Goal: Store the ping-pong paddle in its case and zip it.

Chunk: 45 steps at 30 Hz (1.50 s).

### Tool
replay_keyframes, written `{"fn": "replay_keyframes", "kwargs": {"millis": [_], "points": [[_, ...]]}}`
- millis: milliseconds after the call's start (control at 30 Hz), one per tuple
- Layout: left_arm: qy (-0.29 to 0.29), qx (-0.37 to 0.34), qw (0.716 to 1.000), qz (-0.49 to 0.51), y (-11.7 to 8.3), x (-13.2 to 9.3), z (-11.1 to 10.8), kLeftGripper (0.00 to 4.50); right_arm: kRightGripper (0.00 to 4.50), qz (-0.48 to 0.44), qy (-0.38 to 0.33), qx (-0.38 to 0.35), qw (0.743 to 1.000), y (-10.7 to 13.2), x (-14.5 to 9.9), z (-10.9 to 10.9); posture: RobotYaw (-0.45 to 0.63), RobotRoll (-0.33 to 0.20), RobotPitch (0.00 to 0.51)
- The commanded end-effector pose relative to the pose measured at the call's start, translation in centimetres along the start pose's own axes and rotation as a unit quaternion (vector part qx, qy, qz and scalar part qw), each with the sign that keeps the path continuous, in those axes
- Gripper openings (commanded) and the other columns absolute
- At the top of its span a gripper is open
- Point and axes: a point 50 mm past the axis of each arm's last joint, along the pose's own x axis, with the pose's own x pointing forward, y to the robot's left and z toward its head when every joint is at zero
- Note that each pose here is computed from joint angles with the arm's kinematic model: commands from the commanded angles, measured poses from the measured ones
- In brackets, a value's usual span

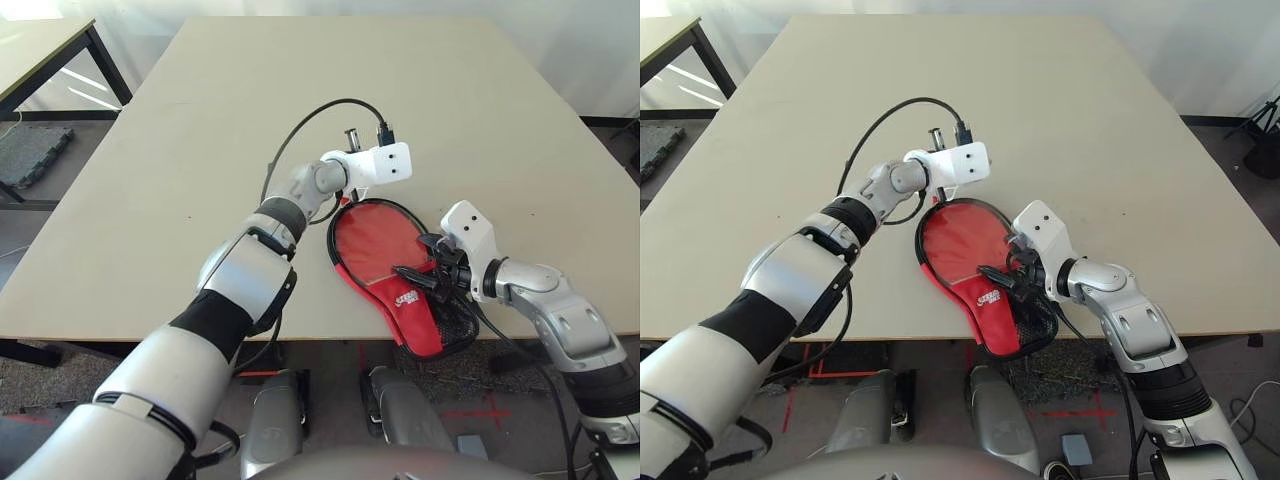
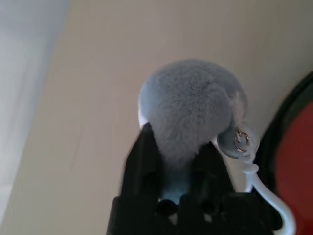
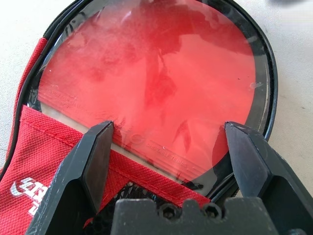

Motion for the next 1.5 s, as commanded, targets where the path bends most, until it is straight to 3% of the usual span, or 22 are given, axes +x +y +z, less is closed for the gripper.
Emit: {"fn": "replay_keyframes", "kwargs": {"millis": [33, 200, 433, 667, 833, 933, 1067, 1500], "points": [[-0.013, -0.007, 1.000, 0.001, -0.3, 0.3, 0.7, 2.44, 4.50, 0.024, 0.080, 0.052, 0.995, 1.4, 1.0, -3.6, -0.20, 0.000, 0.121], [-0.015, -0.004, 1.000, -0.001, -0.4, 0.3, 0.7, 4.46, 4.50, 0.023, 0.080, 0.054, 0.995, 1.5, 1.0, -3.7, -0.20, 0.000, 0.119], [-0.016, -0.001, 1.000, 0.013, 0.8, -0.2, 0.4, 4.46, 4.50, 0.025, 0.078, 0.052, 0.995, 1.5, 1.3, -3.5, -0.18, 0.000, 0.112], [-0.004, -0.022, 0.999, 0.048, 3.9, -1.8, -1.1, 4.46, 4.50, 0.029, 0.076, 0.049, 0.995, 1.5, 1.7, -3.4, -0.16, 0.000, 0.102], [0.016, -0.052, 0.998, -0.022, 5.5, -4.0, -3.5, 4.46, 4.50, 0.032, 0.074, 0.046, 0.996, 1.3, 2.0, -3.3, -0.14, 0.000, 0.097], [0.025, -0.113, 0.988, -0.102, 5.3, -5.3, -5.0, 4.46, 4.50, 0.036, 0.072, 0.043, 0.996, 1.3, 2.2, -3.2, -0.13, 0.000, 0.092], [-0.005, -0.192, 0.957, -0.217, 4.3, -6.4, -5.7, 4.46, 4.50, 0.039, 0.071, 0.040, 0.996, 1.1, 2.5, -3.0, -0.12, 0.000, 0.090], [-0.051, -0.240, 0.920, -0.307, 0.3, -6.8, -6.3, 4.46, 4.50, 0.044, 0.071, 0.031, 0.996, 0.7, 2.7, -3.0, -0.11, 0.000, 0.075]]}}
